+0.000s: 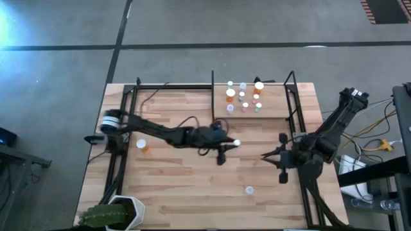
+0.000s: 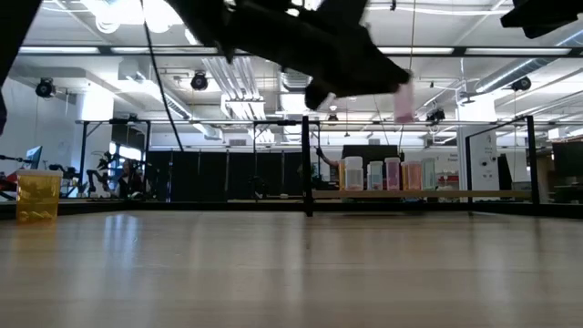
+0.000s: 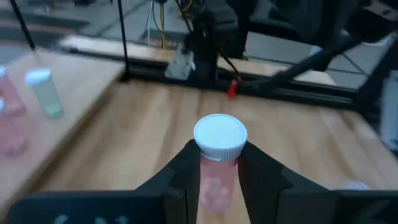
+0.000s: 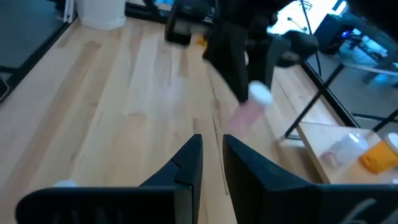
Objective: Pick and place medicine bottles onto shelf by color
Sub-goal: Put the pink pill bottle on the shelf
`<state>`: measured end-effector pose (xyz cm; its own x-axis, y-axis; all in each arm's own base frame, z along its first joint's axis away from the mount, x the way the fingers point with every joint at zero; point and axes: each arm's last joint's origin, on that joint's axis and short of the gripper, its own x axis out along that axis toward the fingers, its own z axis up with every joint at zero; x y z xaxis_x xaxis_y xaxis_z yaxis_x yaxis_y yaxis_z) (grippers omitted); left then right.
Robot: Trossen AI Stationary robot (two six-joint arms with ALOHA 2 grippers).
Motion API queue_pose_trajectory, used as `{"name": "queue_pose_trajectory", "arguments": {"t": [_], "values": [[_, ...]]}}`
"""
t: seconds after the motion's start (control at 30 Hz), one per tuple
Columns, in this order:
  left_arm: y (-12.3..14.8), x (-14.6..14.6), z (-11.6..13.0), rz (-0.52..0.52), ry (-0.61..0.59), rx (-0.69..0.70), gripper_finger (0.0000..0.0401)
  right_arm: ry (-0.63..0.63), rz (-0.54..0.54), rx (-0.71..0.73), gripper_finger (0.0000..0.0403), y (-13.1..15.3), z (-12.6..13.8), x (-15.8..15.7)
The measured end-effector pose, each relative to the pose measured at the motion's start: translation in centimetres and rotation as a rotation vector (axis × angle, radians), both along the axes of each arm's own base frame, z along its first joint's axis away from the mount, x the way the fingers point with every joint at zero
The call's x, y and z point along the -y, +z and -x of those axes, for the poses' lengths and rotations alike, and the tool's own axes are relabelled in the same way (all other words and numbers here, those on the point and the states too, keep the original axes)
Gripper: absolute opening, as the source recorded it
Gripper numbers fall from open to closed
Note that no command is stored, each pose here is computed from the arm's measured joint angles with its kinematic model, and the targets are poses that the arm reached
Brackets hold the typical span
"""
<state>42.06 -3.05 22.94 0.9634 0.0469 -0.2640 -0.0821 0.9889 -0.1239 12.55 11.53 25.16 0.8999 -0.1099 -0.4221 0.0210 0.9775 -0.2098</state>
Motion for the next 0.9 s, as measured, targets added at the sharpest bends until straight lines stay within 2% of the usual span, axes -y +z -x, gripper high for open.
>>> {"name": "queue_pose_trajectory", "arguments": {"t": [0.2,0.37,0.57,0.9], "values": [[-2.3,-1.6,-5.1,-0.087,0.025,0.014,0.0072,-0.013,-0.038,0.02,0.0054,-1.0,0.8,1.0],[-4.9,-2.7,-7.8,-0.114,0.048,0.049,0.0072,-0.014,-0.035,0.027,0.0054,-1.7,1.0,1.2],[-7.6,-4.3,-9.0,-0.12,0.078,0.02,0.0072,-0.028,-0.041,0.048,0.0054,-1.9,1.0,1.2],[-8.9,-6.3,-8.7,-0.118,0.126,-0.015,0.0072,-0.015,-0.041,0.071,0.0054,-1.6,0.8,1.0]]}}
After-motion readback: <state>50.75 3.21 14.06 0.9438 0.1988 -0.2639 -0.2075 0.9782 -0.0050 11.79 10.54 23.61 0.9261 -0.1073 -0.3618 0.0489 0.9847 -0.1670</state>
